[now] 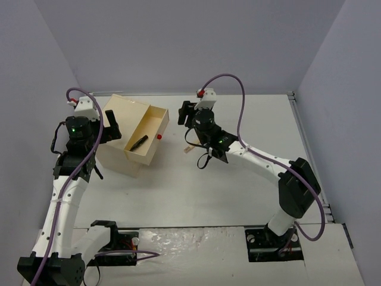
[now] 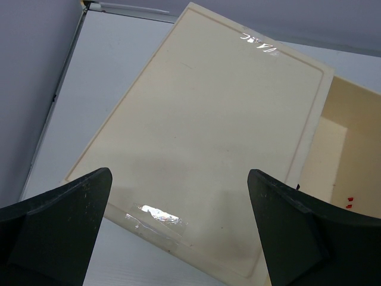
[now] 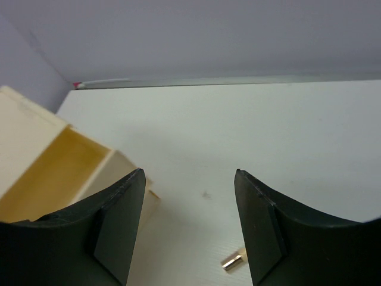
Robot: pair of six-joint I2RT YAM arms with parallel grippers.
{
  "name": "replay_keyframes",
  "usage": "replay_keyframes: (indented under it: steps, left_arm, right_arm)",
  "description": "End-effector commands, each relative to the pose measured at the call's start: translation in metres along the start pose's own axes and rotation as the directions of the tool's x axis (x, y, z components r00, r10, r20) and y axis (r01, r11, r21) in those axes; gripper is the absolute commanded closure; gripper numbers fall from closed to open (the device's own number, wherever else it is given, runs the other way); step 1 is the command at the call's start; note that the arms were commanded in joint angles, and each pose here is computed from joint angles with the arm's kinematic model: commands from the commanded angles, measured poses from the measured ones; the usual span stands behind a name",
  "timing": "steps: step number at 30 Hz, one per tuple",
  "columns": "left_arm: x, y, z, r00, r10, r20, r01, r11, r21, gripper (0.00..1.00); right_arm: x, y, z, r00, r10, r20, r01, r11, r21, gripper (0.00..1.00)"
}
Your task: Organize the makeup
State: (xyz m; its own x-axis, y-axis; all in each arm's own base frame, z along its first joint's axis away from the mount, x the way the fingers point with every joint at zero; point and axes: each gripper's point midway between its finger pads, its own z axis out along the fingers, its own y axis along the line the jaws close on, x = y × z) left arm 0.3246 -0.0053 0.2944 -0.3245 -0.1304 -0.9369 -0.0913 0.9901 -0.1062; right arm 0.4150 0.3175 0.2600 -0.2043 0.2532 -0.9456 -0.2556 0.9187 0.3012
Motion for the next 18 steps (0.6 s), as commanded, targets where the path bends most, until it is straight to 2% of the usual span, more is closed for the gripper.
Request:
replay_keyframes:
  steps: [1,11,18]
  left_arm:
    - [-0.025,-0.005,-0.001,0.998,-0.015,0.069,0.013,1.0,0.02,0.03]
    - [-0.024,-0.004,-0.001,0.998,-0.014,0.063,0.013,1.0,0.018,0.03]
    - [-0.024,-0.005,0.0,0.998,-0.015,0.061,0.014,1.0,0.019,0.03]
  right_arm:
    - [0.019,-0.059,0.005,0.998,0.051,-0.037,-0.045,0.987,0.153,0.42]
    - [0.106,-0.085,0.046,0.979,0.066,-0.192,-0.016,0.969,0.248,0.4]
    - [0.16,-0.099,0.057,0.959,0.069,-0.274,0.015,0.956,0.292,0.41]
